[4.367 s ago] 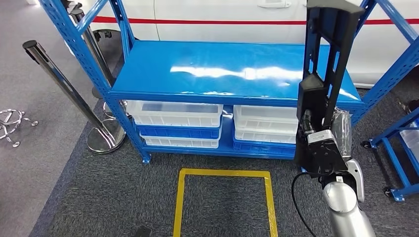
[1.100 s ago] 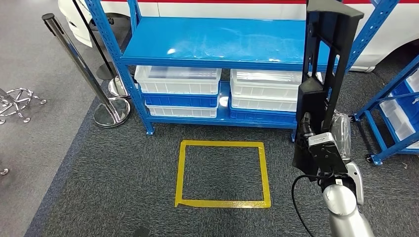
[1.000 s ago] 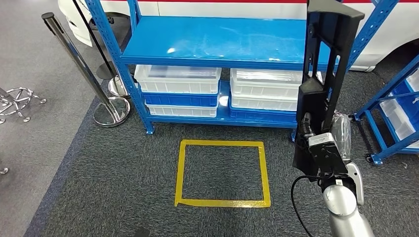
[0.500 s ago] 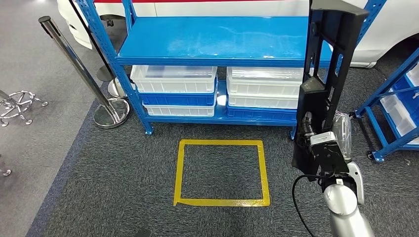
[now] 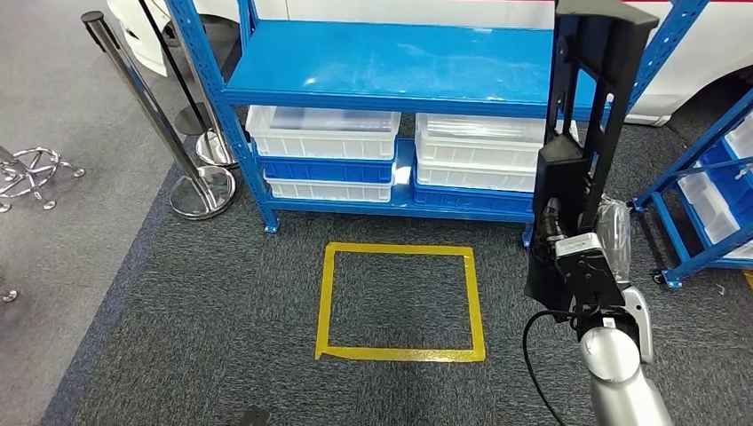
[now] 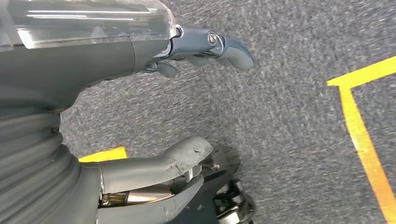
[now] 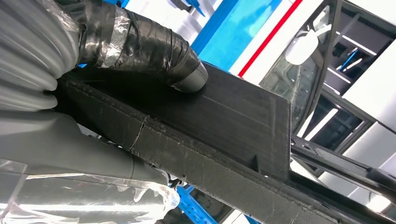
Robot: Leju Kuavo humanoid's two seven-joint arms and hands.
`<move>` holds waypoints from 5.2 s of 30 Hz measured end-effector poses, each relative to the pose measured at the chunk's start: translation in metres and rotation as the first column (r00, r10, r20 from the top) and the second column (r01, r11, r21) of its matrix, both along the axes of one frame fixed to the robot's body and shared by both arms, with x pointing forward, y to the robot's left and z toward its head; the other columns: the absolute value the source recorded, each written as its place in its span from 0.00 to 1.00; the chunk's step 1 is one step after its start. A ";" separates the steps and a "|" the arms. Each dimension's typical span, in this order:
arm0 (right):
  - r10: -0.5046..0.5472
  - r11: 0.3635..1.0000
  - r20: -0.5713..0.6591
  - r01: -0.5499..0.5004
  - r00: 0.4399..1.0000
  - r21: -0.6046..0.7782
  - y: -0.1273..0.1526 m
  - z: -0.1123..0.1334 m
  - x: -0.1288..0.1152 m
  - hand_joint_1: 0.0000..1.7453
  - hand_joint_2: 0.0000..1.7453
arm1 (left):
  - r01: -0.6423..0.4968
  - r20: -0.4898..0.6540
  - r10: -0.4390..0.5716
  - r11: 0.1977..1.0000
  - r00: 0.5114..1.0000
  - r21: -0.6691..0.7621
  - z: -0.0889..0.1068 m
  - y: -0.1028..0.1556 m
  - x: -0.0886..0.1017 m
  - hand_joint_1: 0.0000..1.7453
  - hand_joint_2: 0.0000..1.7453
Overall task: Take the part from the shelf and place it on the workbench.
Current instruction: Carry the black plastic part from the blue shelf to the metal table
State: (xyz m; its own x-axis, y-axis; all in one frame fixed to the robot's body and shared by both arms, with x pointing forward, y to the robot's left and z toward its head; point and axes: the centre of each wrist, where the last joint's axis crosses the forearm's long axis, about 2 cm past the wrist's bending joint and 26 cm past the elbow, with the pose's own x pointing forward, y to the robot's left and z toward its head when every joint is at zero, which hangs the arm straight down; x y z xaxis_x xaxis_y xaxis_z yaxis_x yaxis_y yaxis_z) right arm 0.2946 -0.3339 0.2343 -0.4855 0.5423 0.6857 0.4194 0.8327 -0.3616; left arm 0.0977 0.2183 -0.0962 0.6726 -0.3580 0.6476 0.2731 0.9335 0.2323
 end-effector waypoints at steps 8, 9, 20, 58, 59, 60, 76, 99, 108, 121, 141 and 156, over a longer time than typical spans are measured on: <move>0.001 1.000 0.013 -0.001 1.000 0.001 0.000 0.004 0.003 1.00 1.00 | -0.002 -0.004 0.002 1.000 1.000 0.000 0.000 0.000 -0.002 0.00 1.00; 0.001 1.000 0.014 -0.001 1.000 0.001 0.000 0.004 0.003 1.00 1.00 | -0.002 -0.004 0.002 1.000 1.000 0.001 0.000 0.000 -0.002 0.00 1.00; 0.000 1.000 0.015 0.000 1.000 0.002 0.001 0.005 0.003 1.00 1.00 | -0.002 -0.004 0.002 1.000 1.000 0.005 0.000 0.000 0.001 0.00 1.00; 0.002 1.000 0.000 -0.002 1.000 0.009 0.004 0.001 0.004 1.00 1.00 | -0.007 -0.004 0.007 1.000 1.000 0.002 -0.001 0.001 -0.003 0.00 1.00; 0.002 1.000 -0.004 -0.002 1.000 0.009 0.004 0.000 0.004 1.00 1.00 | -0.006 -0.005 0.006 1.000 1.000 0.003 -0.001 0.000 -0.003 0.00 1.00; 0.002 1.000 -0.007 -0.002 1.000 0.009 0.004 0.000 0.004 1.00 1.00 | -0.006 -0.005 0.006 1.000 1.000 0.003 -0.001 0.001 -0.004 0.00 1.00; 0.003 1.000 -0.002 -0.002 1.000 0.010 0.004 0.001 0.005 1.00 1.00 | 0.004 -0.007 -0.004 1.000 1.000 0.005 -0.001 -0.001 -0.004 0.00 1.00; 0.003 1.000 -0.001 -0.003 1.000 0.011 0.003 0.004 0.011 1.00 1.00 | 0.001 -0.010 -0.001 1.000 1.000 0.006 0.000 -0.001 -0.001 0.00 1.00; 0.003 1.000 0.000 -0.003 1.000 0.012 0.004 0.004 0.011 1.00 1.00 | 0.000 -0.010 0.000 1.000 1.000 0.008 0.000 -0.001 -0.001 0.00 1.00; 0.005 1.000 -0.011 -0.005 1.000 0.015 0.005 0.001 0.011 1.00 1.00 | -0.006 -0.009 0.006 1.000 1.000 0.012 0.000 -0.001 -0.001 0.00 1.00; 0.008 1.000 -0.009 -0.008 1.000 0.014 0.006 0.003 0.012 1.00 1.00 | -0.007 -0.009 0.007 1.000 1.000 0.012 0.000 -0.001 -0.001 0.00 1.00; 0.012 1.000 -0.015 -0.012 1.000 0.016 0.006 0.002 0.013 1.00 1.00 | -0.008 -0.009 0.009 1.000 1.000 0.015 0.000 -0.001 0.000 0.00 1.00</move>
